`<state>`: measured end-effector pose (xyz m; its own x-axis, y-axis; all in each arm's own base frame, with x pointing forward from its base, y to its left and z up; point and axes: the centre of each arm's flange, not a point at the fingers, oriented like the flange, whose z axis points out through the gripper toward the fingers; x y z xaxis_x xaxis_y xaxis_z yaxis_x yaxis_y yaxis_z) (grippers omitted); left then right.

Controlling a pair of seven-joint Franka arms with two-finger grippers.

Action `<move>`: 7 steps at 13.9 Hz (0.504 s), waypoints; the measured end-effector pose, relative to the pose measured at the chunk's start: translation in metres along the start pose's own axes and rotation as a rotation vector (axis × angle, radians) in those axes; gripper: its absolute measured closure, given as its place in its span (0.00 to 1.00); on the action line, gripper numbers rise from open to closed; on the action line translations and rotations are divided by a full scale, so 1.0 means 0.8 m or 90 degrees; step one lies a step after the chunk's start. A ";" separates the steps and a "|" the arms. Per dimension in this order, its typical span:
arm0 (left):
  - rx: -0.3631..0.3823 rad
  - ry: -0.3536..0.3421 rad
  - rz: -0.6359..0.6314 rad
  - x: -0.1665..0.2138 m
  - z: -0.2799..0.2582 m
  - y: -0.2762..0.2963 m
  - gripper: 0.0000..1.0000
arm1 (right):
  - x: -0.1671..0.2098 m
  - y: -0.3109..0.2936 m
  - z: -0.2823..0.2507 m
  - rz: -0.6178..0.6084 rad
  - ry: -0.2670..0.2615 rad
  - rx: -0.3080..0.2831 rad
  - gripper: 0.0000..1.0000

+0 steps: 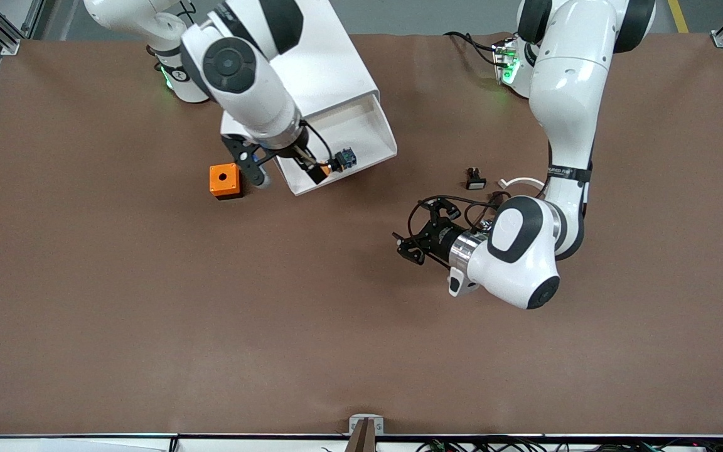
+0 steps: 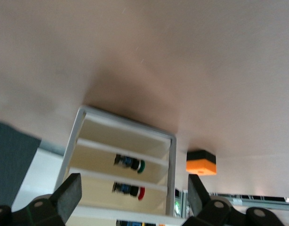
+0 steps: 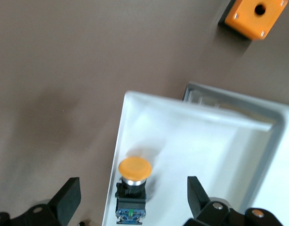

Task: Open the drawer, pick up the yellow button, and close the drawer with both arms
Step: 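Reach the right gripper into the drawer to the yellow button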

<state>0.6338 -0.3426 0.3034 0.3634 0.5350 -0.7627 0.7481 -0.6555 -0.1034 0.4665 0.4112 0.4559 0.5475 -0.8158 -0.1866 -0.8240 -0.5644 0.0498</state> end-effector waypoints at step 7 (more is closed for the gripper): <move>-0.025 0.146 0.094 -0.026 -0.038 0.003 0.00 | -0.049 0.000 0.052 0.010 0.006 -0.004 0.04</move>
<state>0.6446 -0.3392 0.3382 0.5836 0.5447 -0.6022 0.6964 -0.7171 0.0263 0.4388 0.4483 0.4225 0.5358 -0.8255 -0.1770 -0.8316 -0.5523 0.0587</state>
